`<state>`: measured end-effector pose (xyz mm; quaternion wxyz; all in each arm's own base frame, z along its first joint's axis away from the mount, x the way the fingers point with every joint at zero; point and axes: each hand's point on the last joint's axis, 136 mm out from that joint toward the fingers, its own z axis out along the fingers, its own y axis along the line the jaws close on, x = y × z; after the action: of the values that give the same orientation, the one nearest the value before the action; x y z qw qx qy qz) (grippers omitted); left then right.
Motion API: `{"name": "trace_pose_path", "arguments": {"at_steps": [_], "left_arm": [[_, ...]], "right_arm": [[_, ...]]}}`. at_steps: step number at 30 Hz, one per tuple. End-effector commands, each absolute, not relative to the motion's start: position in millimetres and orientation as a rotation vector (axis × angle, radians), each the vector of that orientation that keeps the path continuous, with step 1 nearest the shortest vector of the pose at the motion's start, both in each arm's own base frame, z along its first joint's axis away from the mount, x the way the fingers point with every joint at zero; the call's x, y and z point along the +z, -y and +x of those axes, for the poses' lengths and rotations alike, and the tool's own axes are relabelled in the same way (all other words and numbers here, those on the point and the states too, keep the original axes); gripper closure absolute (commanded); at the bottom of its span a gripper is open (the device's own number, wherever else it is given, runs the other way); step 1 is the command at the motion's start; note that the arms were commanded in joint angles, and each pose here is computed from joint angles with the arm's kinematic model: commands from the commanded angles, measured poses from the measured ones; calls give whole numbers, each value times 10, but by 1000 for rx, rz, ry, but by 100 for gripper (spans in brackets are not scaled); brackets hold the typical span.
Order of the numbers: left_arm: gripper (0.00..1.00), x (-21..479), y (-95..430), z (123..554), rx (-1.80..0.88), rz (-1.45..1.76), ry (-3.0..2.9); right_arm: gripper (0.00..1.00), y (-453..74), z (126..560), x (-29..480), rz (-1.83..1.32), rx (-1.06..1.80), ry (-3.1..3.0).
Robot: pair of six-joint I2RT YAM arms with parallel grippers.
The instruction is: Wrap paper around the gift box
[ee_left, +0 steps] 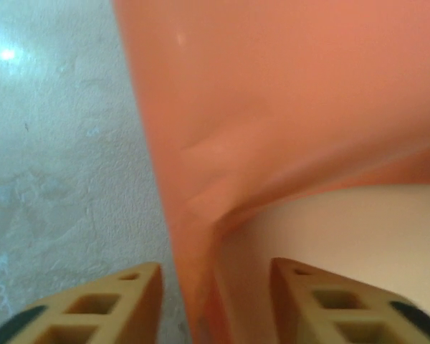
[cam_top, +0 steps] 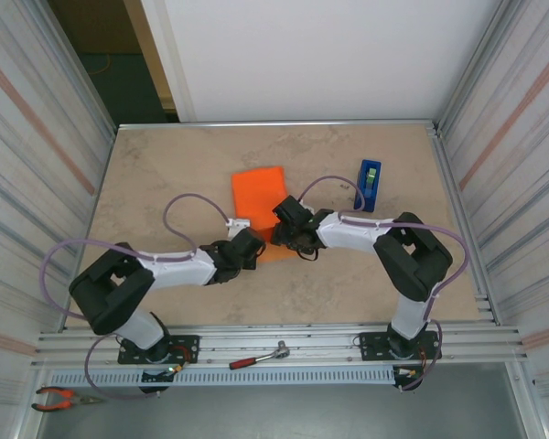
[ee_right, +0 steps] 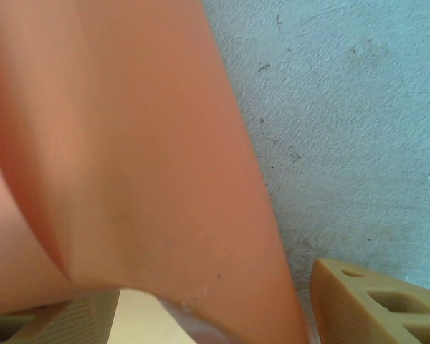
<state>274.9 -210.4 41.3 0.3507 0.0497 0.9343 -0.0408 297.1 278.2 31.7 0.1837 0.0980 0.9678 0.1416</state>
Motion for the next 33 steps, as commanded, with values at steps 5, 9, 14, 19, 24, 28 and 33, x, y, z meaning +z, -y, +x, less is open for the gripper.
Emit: {"name": "trace_pose_path", "arguments": {"at_steps": [5,9,14,19,24,28,33], "left_arm": [[38,989,1971,2802,-346,88,-2382],[30,1159,1821,3053,-499,-12,-2379],[21,1291,1790,3585,-725,-75,-2373],[19,1244,1835,4075,-883,-114,-2386],[19,1123,1931,4399,-958,-142,-2412],[19,1007,1975,4578,-970,-178,-2423],[21,875,2028,4695,-984,-180,-2445]], "right_arm": [[28,-2656,2771,549,213,429,-2713],[26,-2644,2804,781,190,467,-2686],[16,-2699,3183,1197,177,586,-2621],[9,-2730,3830,1450,217,735,-2583],[8,-2690,4409,1349,307,853,-2580],[10,-2851,4697,1223,295,994,-2597],[8,-3061,4798,1008,263,1034,-2631]]}}
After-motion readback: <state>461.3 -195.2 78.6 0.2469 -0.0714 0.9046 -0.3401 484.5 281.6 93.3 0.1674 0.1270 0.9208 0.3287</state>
